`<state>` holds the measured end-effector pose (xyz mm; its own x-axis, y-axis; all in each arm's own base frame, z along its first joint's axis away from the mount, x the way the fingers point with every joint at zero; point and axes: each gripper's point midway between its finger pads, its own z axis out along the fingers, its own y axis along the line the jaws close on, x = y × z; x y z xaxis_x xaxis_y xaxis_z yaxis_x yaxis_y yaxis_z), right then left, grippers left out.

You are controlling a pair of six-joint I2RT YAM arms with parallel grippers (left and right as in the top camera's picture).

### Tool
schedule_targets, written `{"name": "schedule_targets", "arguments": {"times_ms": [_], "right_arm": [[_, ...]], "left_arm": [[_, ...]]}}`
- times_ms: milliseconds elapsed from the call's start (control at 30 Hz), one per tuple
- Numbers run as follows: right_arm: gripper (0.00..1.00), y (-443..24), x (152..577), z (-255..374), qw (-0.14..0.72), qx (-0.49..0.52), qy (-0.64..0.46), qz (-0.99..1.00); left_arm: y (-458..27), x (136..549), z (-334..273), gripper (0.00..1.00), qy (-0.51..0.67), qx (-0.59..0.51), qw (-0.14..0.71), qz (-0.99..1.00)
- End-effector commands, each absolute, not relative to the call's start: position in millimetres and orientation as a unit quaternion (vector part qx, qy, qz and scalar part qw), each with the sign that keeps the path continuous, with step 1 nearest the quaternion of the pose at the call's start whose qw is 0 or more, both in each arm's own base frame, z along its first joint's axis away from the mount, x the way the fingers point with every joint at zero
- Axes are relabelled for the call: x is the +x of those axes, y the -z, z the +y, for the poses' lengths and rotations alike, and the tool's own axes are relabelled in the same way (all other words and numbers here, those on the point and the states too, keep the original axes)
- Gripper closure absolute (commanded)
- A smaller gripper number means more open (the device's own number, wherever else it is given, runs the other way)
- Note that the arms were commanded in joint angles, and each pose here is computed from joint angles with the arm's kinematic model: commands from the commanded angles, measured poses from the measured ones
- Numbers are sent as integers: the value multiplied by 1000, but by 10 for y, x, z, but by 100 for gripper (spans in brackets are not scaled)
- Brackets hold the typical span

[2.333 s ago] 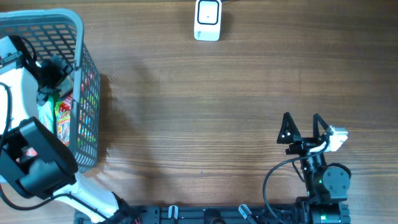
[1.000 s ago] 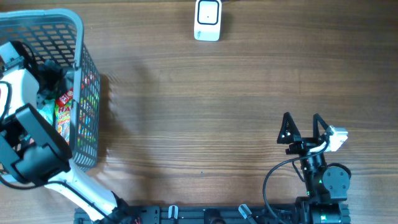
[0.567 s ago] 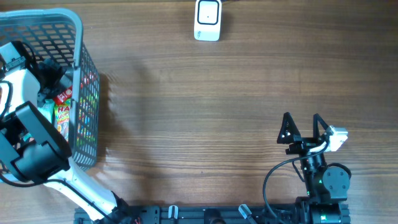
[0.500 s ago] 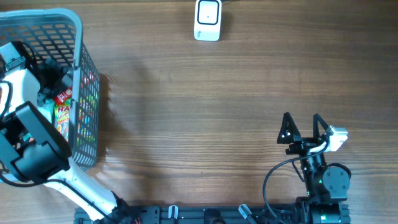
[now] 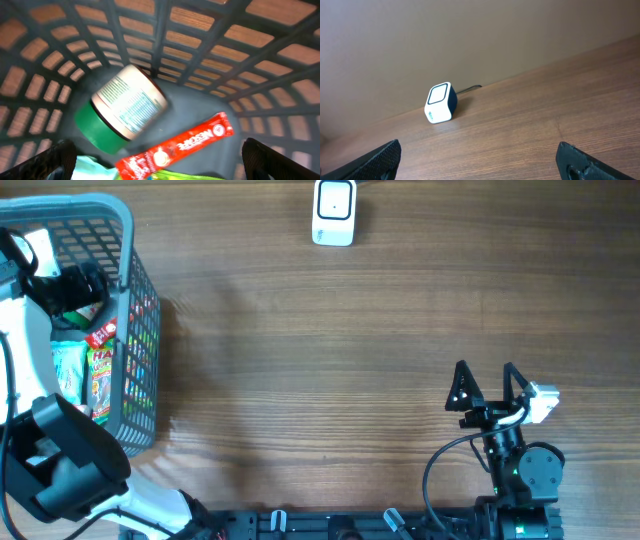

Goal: Scan the item barcode
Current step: 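Grasp the green-lidded jar with the left gripper and lift it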

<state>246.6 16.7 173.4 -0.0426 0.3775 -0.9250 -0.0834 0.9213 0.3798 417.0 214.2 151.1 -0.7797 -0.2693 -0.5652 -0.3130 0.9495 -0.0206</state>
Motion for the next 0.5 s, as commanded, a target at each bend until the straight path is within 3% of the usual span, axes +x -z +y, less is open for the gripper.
{"name": "schedule_targets", "arguments": {"times_ms": [0, 200, 467], "right_arm": [[0, -1726, 2470, 162, 683, 109, -169, 702], [0, -1726, 2470, 162, 683, 109, -169, 702], [0, -1726, 2470, 162, 683, 109, -169, 702]], "left_arm": [[-1466, 4225, 2318, 0, -102, -99, 289, 947], [-1497, 4364, 2513, 0, -134, -67, 316, 937], [-775, 4336, 2567, 0, -57, -32, 281, 957]]}}
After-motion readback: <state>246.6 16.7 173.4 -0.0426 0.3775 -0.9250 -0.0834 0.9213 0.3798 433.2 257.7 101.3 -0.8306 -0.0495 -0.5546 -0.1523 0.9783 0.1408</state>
